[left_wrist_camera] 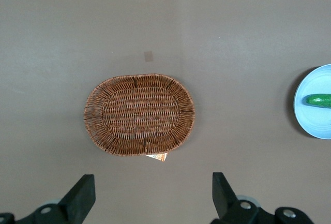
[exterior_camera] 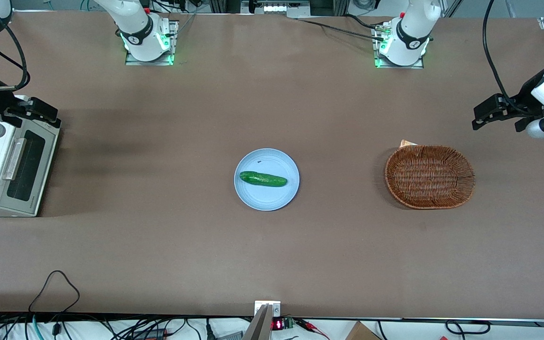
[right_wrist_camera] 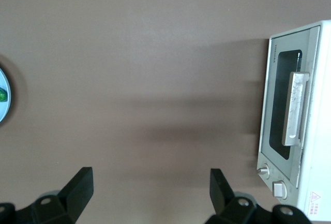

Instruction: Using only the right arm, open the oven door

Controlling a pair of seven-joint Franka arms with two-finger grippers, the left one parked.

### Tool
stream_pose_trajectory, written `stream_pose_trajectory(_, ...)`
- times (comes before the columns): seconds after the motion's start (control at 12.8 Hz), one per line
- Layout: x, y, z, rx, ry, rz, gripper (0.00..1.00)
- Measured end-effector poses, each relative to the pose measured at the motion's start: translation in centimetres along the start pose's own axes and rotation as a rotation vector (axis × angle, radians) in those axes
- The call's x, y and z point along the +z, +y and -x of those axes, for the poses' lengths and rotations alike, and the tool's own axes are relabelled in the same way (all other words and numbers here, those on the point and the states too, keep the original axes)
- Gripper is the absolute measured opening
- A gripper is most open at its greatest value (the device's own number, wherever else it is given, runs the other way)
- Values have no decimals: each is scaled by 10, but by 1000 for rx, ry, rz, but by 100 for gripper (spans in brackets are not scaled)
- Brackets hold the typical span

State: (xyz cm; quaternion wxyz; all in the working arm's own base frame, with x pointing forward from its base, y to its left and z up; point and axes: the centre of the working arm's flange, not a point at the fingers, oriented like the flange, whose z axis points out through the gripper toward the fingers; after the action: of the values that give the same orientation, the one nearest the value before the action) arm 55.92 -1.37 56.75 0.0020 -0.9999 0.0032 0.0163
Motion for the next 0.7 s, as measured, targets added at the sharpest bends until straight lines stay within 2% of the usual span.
stream_pose_trajectory(0.7, 1, 0, 1, 0, -12, 0, 100)
